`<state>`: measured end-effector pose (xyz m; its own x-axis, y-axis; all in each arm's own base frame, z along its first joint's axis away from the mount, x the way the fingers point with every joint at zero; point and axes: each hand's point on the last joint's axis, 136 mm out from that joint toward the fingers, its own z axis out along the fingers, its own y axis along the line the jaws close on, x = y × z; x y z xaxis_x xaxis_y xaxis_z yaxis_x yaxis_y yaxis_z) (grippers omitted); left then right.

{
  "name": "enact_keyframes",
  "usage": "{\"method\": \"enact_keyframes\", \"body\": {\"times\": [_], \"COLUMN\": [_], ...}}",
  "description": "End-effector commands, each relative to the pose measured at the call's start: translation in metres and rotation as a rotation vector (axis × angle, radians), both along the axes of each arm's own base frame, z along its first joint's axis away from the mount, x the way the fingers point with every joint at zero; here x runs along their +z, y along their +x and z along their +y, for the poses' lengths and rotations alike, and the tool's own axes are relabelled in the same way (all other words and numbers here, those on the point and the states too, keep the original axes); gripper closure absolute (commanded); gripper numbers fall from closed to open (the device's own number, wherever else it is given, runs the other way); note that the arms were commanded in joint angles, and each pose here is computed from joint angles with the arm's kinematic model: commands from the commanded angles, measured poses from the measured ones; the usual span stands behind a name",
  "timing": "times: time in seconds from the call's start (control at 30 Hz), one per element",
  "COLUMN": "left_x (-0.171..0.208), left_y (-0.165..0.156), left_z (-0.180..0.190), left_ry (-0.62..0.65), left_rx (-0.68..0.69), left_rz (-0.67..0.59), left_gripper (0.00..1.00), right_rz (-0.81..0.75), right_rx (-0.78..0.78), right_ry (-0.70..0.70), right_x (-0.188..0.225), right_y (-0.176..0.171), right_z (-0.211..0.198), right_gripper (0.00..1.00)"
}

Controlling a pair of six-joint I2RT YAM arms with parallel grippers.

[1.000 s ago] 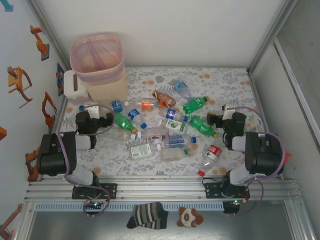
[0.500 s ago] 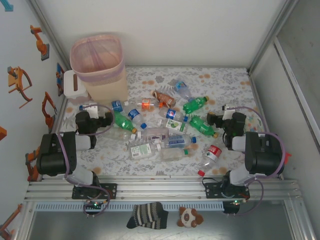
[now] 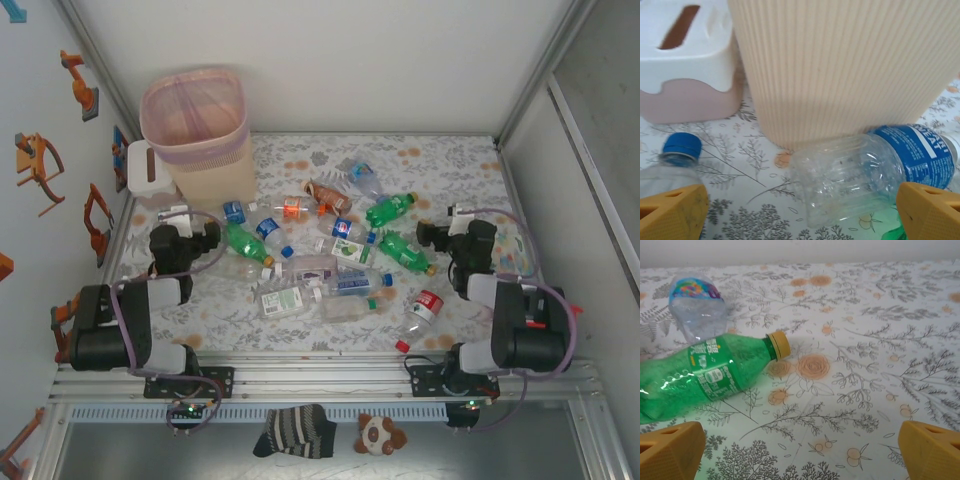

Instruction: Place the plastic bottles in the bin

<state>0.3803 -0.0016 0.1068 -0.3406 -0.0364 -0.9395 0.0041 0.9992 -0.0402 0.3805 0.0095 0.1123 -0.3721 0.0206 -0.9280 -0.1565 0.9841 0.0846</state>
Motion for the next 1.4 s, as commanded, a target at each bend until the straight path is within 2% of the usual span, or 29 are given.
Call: {"method": "enact_keyframes", "body": {"times": [0.0,0.1,0.23,0.47,0.6,0.7,0.8,0.9,1.07,1.2,1.37], "left_x": [0.02,0.035,0.058,0.078,0.088,0.093,0.103,0.112,0.108,0.115,0.119], "left_y": [-0.002,-0.003,-0.006,-0.015,-0.019,-0.024,-0.029,-0.035,-0.035,-0.032,-0.025], "left_z": [0.007,0.005,0.003,-0.012,-0.026,-0.026,-0.036,-0.037,-0.025,-0.02,-0.013], "left_ry": [0.006,0.004,-0.05,-0.143,-0.162,-0.237,-0.242,-0.214,-0.094,-0.136,-0.303], "left_rx": [0.062,0.063,0.069,0.048,0.024,0.063,0.013,-0.017,-0.014,-0.016,-0.011], "left_rz": [-0.005,0.022,0.035,0.237,0.254,0.335,0.397,0.4,0.388,0.355,0.262], "left_gripper": [0.04,0.04,0.04,0.04,0.04,0.04,0.02,0.02,0.02,0.03,0.04], "right_rz": [0.041,0.122,0.258,0.432,0.526,0.625,0.717,0.779,0.843,0.879,0.893], "right_rx": [-0.027,-0.06,-0.148,-0.165,-0.173,-0.207,-0.231,-0.24,-0.289,-0.421,-0.483], "right_ry": [0.02,0.049,0.153,0.309,0.378,0.41,0.442,0.452,0.441,0.411,0.43], "right_x": [0.016,0.027,0.039,0.055,0.061,0.058,0.051,0.045,0.025,0.007,-0.01], "right_y": [-0.003,-0.01,-0.023,-0.059,-0.079,-0.098,-0.116,-0.134,-0.16,-0.185,-0.206], "right_z": [-0.003,-0.005,-0.009,0.009,0.02,0.024,0.029,0.037,0.044,0.033,0.027], "right_gripper": [0.05,0.06,0.07,0.14,0.18,0.22,0.24,0.25,0.24,0.21,0.2]}}
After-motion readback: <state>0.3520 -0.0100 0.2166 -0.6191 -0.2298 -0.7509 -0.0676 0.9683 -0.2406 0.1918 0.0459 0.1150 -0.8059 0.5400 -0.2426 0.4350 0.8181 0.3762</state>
